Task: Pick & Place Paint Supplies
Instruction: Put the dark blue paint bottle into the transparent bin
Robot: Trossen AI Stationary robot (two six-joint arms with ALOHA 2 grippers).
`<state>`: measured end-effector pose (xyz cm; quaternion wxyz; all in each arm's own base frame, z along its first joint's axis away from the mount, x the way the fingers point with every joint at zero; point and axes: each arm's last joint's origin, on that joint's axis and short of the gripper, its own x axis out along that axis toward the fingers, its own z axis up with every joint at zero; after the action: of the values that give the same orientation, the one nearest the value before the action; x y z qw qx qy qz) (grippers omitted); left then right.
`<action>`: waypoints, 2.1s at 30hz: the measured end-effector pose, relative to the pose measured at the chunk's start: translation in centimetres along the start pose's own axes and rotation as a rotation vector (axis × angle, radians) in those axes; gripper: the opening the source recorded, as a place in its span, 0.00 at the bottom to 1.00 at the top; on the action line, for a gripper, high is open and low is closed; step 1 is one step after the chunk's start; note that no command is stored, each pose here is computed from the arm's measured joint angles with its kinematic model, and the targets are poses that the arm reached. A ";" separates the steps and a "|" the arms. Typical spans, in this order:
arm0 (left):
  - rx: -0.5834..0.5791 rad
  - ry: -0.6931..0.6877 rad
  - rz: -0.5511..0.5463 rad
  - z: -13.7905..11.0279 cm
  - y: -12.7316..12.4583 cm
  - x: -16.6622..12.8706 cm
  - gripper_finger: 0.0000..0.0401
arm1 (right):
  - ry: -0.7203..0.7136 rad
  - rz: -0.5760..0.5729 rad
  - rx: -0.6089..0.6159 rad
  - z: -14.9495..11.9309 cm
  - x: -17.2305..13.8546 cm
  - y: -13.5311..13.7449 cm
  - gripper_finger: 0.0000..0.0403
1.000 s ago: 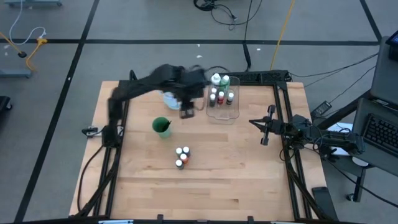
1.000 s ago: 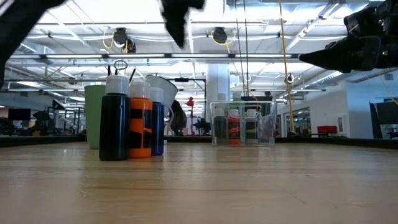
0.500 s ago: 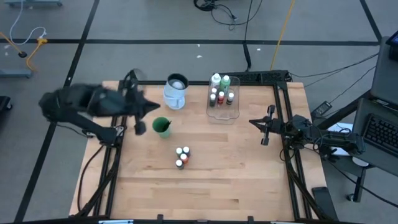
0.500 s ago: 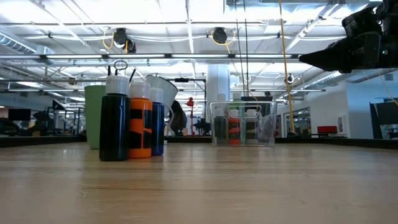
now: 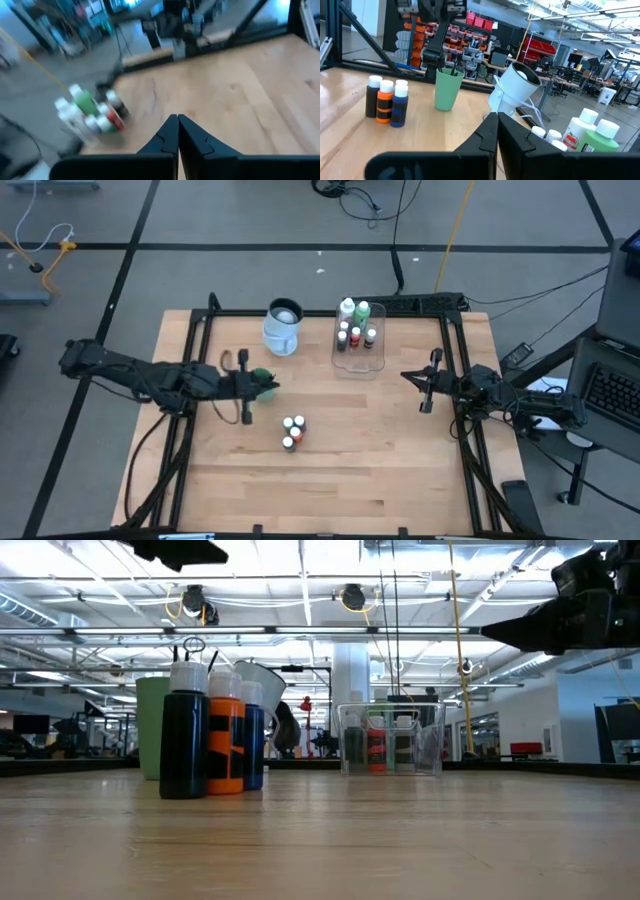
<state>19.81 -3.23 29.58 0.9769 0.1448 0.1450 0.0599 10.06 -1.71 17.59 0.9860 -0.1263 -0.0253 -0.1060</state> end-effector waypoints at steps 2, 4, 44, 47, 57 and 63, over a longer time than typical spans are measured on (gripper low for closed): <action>0.037 -0.064 0.025 -0.9 0.2 -0.5 0.01 | -0.008 -0.002 0.000 0.1 0.0 0.0 0.01; 0.029 -0.075 0.056 -2.2 1.0 -1.1 0.01 | -0.005 -0.001 0.000 0.0 0.0 0.0 0.01; -0.062 -0.318 0.156 -12.7 1.4 -2.0 0.05 | 0.508 0.496 0.055 8.7 24.4 2.9 0.01; -0.061 -0.315 0.162 -12.7 1.4 -2.0 0.05 | 0.519 0.499 0.038 9.4 26.8 2.6 0.02; -0.047 -0.287 0.155 -13.0 1.3 -1.9 0.05 | 0.583 0.614 -0.141 7.4 30.4 4.8 0.29; -0.046 -0.279 0.153 -13.0 1.3 -1.9 0.05 | 0.547 0.682 -0.181 6.1 31.1 8.2 0.50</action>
<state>14.00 1.18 18.55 0.9832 0.1400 -0.0050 0.1166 42.01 1.33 23.91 0.9201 -0.1803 0.2887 0.1940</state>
